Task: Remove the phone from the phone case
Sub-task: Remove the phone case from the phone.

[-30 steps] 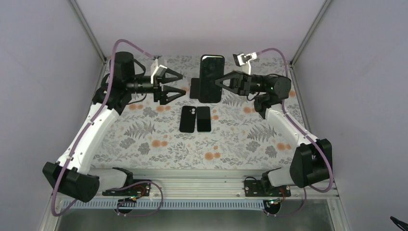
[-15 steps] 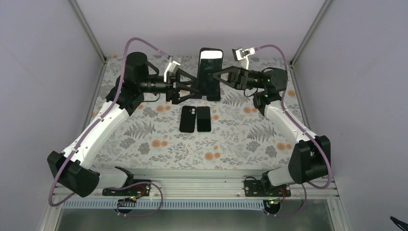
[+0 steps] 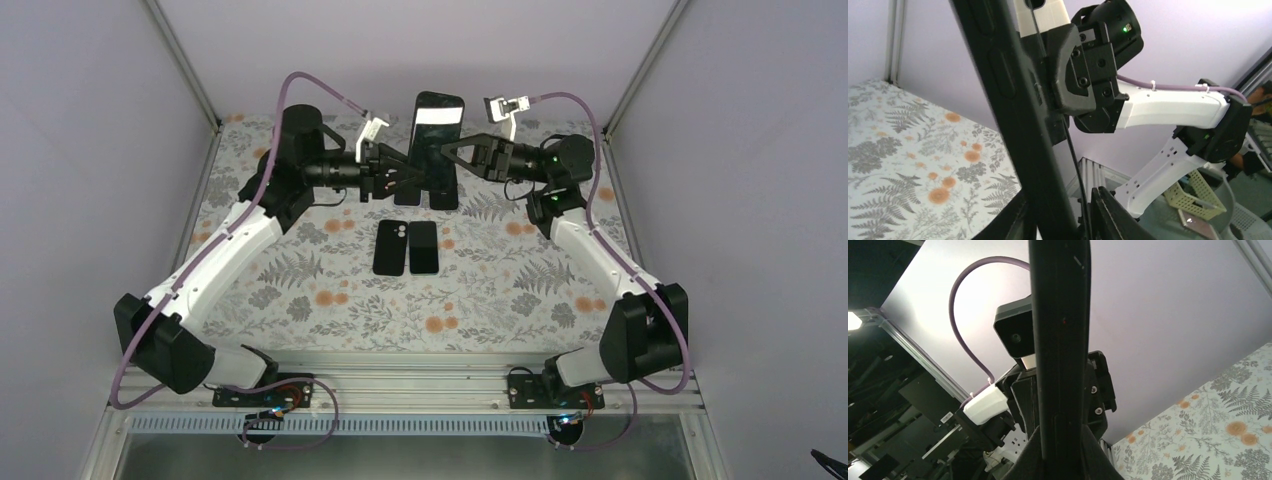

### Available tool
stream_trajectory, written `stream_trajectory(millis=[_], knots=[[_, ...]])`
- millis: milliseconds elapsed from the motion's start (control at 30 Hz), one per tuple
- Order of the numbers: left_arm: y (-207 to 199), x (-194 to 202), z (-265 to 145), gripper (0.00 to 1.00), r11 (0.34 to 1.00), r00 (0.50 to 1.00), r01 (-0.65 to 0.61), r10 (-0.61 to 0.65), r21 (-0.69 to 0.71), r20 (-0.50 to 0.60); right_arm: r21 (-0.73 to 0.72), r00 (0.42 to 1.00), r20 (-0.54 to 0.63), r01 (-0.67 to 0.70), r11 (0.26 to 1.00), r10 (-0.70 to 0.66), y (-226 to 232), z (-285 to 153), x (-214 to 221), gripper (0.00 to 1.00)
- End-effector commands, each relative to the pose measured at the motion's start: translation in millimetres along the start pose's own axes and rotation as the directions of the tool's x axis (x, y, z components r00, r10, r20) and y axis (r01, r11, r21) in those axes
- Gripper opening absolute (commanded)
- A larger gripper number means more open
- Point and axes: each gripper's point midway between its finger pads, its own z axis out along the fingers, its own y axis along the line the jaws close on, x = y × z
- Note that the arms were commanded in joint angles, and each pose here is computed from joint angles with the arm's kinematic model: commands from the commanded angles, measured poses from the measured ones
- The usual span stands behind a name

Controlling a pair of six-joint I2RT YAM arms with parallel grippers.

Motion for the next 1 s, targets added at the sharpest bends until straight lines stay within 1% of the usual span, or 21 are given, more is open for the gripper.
stream_trajectory(millis=[0, 67, 100, 133, 200, 267, 400, 500, 667, 833, 967], knots=[[-13, -16, -1, 0.21, 0.998, 0.998, -0.048, 0.047, 0.034, 0.030, 0.022, 0.992, 0.059, 0.109, 0.994, -0.110, 20, 0, -19, 0.04], [-14, -14, -2, 0.12, 0.998, 0.998, -0.052, 0.051, 0.033, 0.023, 0.034, 0.992, 0.046, 0.118, 0.992, -0.120, 20, -1, -15, 0.04], [-14, -13, -3, 0.10, 0.998, 0.998, -0.065, 0.064, 0.028, 0.018, 0.039, 0.992, 0.040, 0.122, 0.992, -0.124, 19, -1, -13, 0.06], [-13, -11, -3, 0.07, 0.997, 0.997, -0.074, 0.074, 0.022, 0.012, 0.043, 0.992, 0.030, 0.125, 0.991, -0.126, 19, -2, -12, 0.09], [-14, -9, -5, 0.03, 0.996, 0.996, -0.092, 0.092, 0.011, -0.003, 0.051, 0.991, 0.005, 0.133, 0.990, -0.134, 20, -2, -8, 0.20], [-14, -6, -6, 0.02, 0.994, 0.994, -0.111, 0.111, 0.006, -0.019, 0.061, 0.988, -0.022, 0.151, 0.987, -0.150, 19, -2, -4, 0.29], [-17, -4, -8, 0.02, 0.990, 0.989, -0.139, 0.140, 0.013, -0.045, 0.092, 0.983, -0.072, 0.176, 0.980, -0.170, 15, -3, 3, 0.37], [-20, -4, -9, 0.02, 0.988, 0.987, -0.154, 0.155, 0.014, -0.049, 0.108, 0.981, -0.095, 0.179, 0.978, -0.169, 11, -4, 8, 0.35], [-19, -5, -8, 0.02, 0.988, 0.987, -0.156, 0.157, 0.014, -0.046, 0.127, 0.983, -0.109, 0.162, 0.979, -0.148, 5, -5, 16, 0.35], [-15, -4, -6, 0.02, 0.990, 0.988, -0.142, 0.143, 0.020, -0.051, 0.117, 0.982, -0.114, 0.163, 0.980, -0.150, 8, -4, 17, 0.25], [-13, -1, -4, 0.02, 0.991, 0.990, -0.131, 0.132, 0.026, -0.056, 0.110, 0.982, -0.119, 0.162, 0.981, -0.149, 10, -2, 17, 0.24]])
